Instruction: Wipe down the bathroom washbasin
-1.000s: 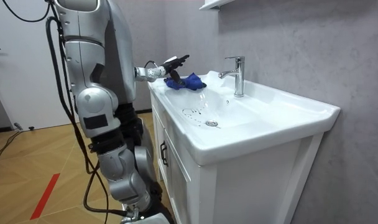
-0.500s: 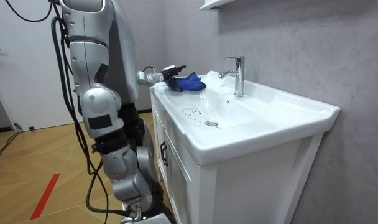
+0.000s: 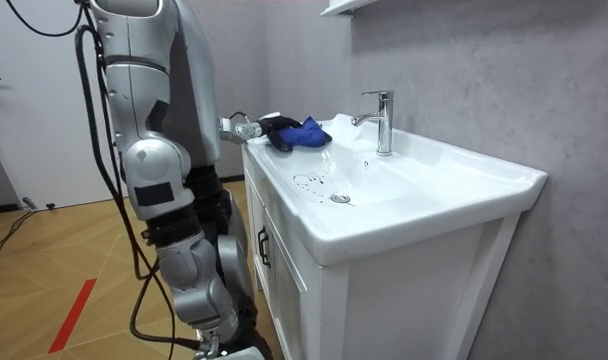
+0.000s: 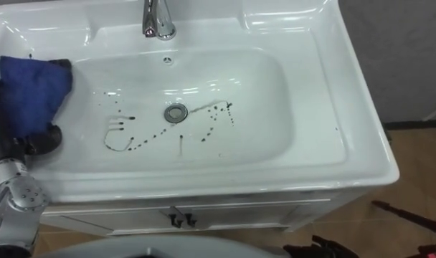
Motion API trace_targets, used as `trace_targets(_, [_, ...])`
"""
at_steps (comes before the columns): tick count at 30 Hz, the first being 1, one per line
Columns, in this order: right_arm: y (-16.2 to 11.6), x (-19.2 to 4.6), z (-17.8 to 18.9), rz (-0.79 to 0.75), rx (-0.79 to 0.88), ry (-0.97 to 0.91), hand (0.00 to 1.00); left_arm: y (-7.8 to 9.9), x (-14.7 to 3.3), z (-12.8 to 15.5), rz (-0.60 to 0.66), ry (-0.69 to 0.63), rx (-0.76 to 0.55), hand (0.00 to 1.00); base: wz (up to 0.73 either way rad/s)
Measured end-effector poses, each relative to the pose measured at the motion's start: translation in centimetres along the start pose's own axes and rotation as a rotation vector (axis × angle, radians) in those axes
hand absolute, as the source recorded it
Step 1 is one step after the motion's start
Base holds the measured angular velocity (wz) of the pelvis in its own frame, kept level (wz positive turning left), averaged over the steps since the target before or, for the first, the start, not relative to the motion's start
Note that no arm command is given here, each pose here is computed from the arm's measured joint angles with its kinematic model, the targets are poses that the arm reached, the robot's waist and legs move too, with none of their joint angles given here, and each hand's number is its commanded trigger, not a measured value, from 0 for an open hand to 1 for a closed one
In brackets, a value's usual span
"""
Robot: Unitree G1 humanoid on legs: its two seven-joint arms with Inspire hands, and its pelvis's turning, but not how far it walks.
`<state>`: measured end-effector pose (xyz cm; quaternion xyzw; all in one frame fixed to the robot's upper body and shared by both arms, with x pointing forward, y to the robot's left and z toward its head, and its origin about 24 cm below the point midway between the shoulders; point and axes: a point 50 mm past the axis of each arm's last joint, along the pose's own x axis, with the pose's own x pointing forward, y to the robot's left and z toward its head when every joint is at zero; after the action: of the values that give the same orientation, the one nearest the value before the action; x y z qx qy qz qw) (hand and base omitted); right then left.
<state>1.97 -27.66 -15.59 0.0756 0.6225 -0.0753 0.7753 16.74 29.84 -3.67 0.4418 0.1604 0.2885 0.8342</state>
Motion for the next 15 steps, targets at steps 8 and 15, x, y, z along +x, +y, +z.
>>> trace_targets(8, [-0.2, 0.0, -0.1, -0.011, 0.000, 0.008, 0.00, 0.6, 1.3, -0.1, 0.041, 0.017, 0.004, 1.00, -0.02])
trace_targets(15, [-0.2, -0.1, -0.3, -0.013, -0.004, 0.032, 0.00, 0.9, 1.5, -0.2, 0.035, 0.018, 0.018, 1.00, -0.03])
